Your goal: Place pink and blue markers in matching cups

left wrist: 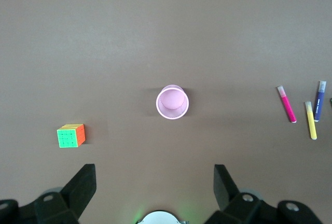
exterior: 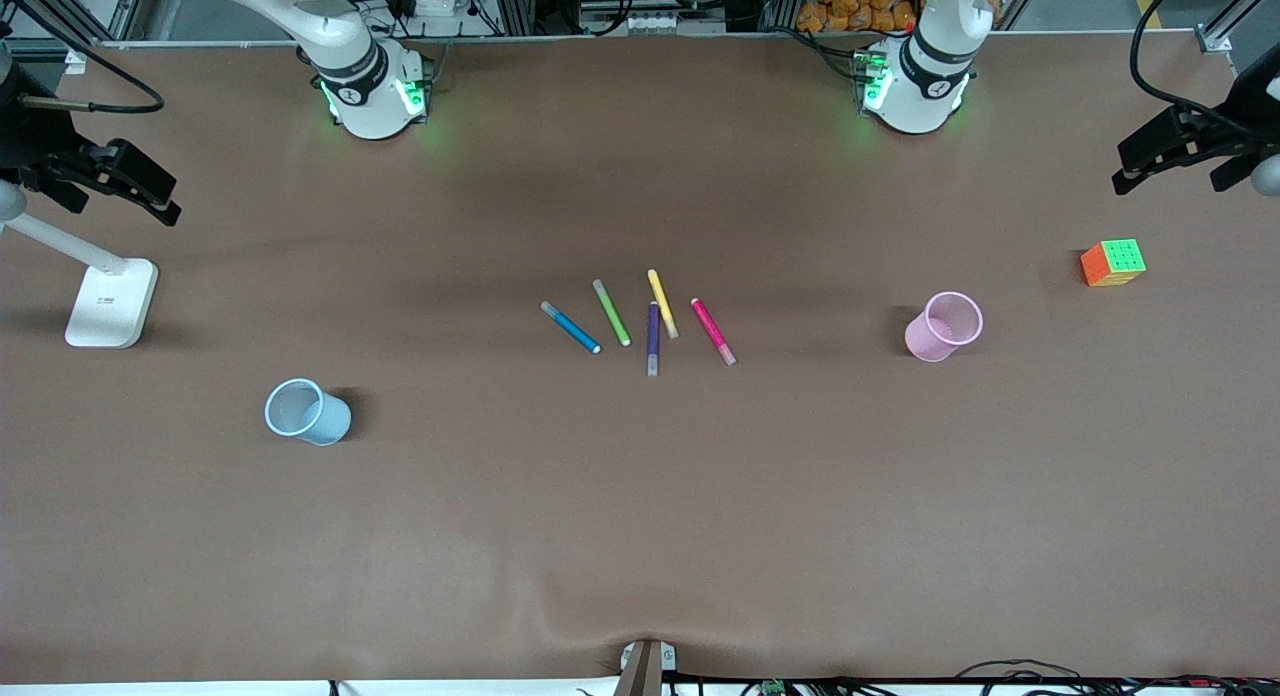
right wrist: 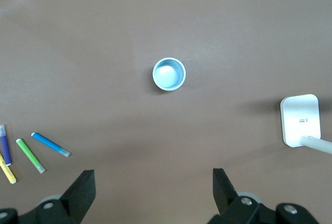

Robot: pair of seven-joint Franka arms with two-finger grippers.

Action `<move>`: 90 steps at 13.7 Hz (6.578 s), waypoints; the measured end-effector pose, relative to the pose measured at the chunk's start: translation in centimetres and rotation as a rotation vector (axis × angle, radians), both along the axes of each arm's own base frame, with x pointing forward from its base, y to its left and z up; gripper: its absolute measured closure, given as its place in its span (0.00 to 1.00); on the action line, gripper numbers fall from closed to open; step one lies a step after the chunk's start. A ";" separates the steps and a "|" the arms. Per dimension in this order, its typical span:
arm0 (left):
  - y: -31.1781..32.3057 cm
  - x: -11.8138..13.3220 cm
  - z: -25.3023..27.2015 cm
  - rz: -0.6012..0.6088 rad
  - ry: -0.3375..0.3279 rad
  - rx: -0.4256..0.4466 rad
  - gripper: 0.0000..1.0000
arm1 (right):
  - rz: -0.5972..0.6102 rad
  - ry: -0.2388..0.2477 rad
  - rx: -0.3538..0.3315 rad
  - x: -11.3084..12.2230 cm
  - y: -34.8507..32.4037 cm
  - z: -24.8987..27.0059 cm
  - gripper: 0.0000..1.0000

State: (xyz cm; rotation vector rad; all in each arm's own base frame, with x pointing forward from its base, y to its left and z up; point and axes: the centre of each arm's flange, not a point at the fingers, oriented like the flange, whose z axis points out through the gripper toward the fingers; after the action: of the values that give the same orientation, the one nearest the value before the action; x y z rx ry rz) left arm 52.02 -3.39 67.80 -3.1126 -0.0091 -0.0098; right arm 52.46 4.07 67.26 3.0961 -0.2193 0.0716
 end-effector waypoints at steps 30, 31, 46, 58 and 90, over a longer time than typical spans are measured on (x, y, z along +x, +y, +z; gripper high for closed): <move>-2.0 0.0 -0.8 -0.020 0.032 -0.001 0.00 | 0.459 0.084 0.124 3.7 22.5 -20.6 0.00; -2.0 0.1 -1.0 -0.020 0.037 -0.001 0.00 | 0.476 0.090 0.123 3.8 23.8 -22.2 0.00; -3.5 0.9 -2.5 -0.032 0.065 0.000 0.00 | 0.686 0.133 0.055 -2.7 33.6 -42.5 0.00; -13.2 4.5 -18.2 -0.006 0.387 -0.011 0.00 | 0.724 0.060 0.051 -3.7 33.9 -49.0 0.00; -28.0 7.1 -49.7 0.394 0.566 -0.275 0.18 | 0.993 0.366 -0.462 4.5 25.8 -38.4 0.83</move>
State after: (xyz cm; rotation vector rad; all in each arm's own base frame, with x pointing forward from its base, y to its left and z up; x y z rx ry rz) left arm 59.15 -31.39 18.07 -3.1807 -0.6529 0.9420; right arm 57.00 29.83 28.88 2.3842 1.1443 -0.3548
